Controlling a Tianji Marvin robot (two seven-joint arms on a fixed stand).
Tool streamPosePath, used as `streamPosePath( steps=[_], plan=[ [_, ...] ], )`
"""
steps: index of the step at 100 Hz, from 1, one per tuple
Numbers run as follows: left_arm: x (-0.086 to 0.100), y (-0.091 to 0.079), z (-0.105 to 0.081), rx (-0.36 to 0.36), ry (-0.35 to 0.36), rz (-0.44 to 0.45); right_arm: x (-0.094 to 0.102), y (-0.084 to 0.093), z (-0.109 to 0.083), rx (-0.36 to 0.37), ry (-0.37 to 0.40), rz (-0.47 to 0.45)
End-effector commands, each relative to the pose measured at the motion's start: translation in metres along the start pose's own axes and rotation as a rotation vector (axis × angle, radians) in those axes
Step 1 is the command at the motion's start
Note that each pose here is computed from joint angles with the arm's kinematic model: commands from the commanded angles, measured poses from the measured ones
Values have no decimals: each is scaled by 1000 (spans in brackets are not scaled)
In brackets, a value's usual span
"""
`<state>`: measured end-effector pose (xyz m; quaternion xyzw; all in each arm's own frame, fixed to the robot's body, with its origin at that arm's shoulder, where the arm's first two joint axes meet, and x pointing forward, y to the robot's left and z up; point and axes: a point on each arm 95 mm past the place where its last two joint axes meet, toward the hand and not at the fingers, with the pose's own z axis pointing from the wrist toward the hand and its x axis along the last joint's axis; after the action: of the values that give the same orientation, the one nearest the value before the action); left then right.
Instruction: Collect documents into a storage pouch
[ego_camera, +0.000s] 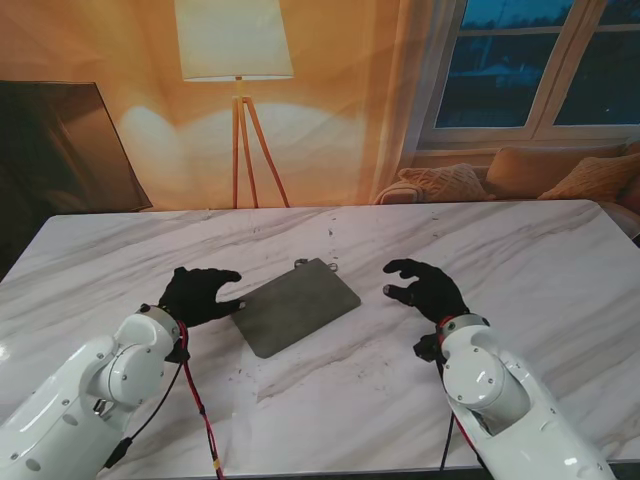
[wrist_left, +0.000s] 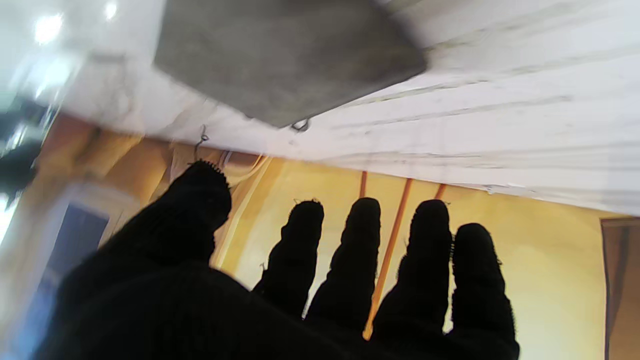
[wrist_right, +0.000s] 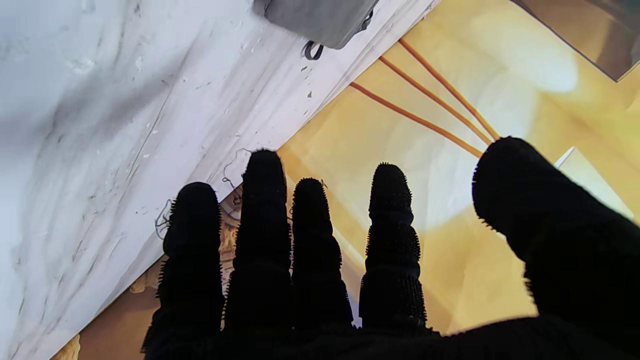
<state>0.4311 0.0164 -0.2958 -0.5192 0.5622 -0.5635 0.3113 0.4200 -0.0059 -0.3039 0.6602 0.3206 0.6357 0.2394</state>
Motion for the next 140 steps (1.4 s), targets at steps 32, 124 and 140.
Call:
streamPosePath(
  steps=[32,124,140],
  plan=[
    [47,21,2,77,99,-316,2,-25,-12,39,124,40],
    [45,30,-18,128,155,-496,3,-30,-12,-4,269,70],
    [46,31,-17,128,158,-501,3,-34,-11,14,274,52]
  ],
)
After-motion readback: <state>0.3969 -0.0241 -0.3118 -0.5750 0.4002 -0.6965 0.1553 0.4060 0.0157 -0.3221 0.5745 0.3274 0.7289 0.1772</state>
